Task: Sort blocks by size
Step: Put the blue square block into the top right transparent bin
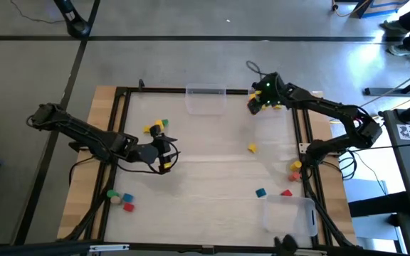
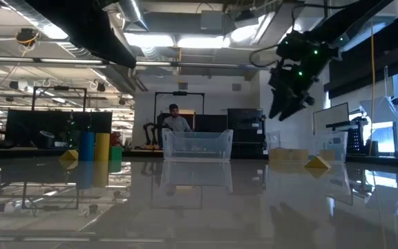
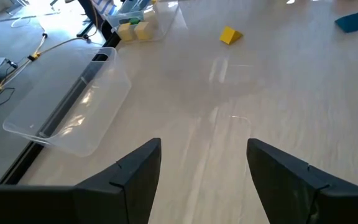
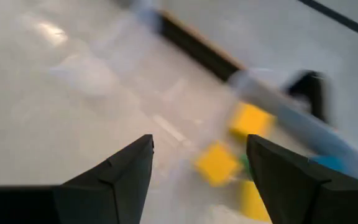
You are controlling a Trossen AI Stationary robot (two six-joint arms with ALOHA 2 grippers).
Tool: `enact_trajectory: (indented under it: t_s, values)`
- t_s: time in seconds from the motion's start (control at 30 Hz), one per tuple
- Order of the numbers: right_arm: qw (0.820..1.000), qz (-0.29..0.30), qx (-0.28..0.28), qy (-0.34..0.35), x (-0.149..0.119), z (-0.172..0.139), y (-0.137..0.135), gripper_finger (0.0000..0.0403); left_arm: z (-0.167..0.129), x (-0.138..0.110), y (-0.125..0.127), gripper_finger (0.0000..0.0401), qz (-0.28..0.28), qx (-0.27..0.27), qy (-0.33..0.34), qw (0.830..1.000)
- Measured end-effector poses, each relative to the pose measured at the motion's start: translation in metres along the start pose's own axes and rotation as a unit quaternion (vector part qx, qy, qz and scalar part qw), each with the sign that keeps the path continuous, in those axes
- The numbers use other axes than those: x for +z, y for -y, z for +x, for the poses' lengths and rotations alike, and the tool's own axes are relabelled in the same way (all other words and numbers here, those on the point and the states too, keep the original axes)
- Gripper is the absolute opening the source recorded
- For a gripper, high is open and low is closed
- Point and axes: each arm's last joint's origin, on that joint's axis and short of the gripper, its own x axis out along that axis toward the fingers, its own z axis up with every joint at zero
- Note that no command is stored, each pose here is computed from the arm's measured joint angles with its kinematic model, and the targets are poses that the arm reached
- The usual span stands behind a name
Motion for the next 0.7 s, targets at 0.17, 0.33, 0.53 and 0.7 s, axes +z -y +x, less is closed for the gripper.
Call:
enact_trajectory:
  t_s: [0.17,0.33,0.53,0.7]
  values:
    - [0.996,-0.059,0.061,0.009,-0.002,-0.001,-0.045,0.0257,0.0,-0.001,0.0,0.0225,0.003,0.001,-0.003,1.0]
    - [0.985,-0.116,0.121,0.041,-0.006,-0.008,-0.089,0.0257,0.0,-0.006,-0.001,0.0225,-0.002,-0.003,-0.028,1.0]
    - [0.968,-0.162,0.176,0.074,-0.021,-0.012,-0.125,0.0257,-0.004,-0.019,0.006,0.0225,-0.057,-0.119,-0.116,0.985]
    - [0.966,-0.178,0.173,0.077,-0.032,-0.015,-0.139,0.0257,-0.018,-0.034,0.018,0.0225,-0.093,-0.21,-0.226,0.947]
